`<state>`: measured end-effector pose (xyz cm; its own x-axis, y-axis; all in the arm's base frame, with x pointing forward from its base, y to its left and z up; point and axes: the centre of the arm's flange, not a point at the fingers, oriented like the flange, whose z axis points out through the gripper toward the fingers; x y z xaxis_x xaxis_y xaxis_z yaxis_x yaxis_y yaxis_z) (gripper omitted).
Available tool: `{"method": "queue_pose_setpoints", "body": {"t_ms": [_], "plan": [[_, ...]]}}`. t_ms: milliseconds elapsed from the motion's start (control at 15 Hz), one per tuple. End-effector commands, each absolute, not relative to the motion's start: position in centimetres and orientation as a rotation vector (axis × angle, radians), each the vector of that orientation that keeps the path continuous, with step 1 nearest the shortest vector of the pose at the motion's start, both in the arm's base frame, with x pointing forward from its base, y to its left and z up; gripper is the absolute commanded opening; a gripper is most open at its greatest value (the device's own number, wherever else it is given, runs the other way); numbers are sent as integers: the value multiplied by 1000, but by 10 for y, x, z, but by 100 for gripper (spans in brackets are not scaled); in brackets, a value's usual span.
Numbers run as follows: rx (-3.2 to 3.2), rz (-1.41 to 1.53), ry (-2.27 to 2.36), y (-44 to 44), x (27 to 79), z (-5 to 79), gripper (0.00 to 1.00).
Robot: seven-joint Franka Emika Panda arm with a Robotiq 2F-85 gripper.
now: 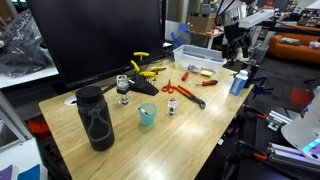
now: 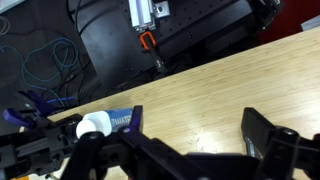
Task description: Move the object closest to the white bottle with the orange handle to the storage box
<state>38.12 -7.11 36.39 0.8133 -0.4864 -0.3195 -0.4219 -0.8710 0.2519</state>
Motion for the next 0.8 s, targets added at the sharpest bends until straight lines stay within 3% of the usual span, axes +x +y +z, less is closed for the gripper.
{"method": "queue_pose_setpoints", "body": {"t_ms": [0, 733], "plan": [[2800, -617, -868, -74, 412, 347, 100], [2756, -615, -880, -74, 412, 336, 100]]}}
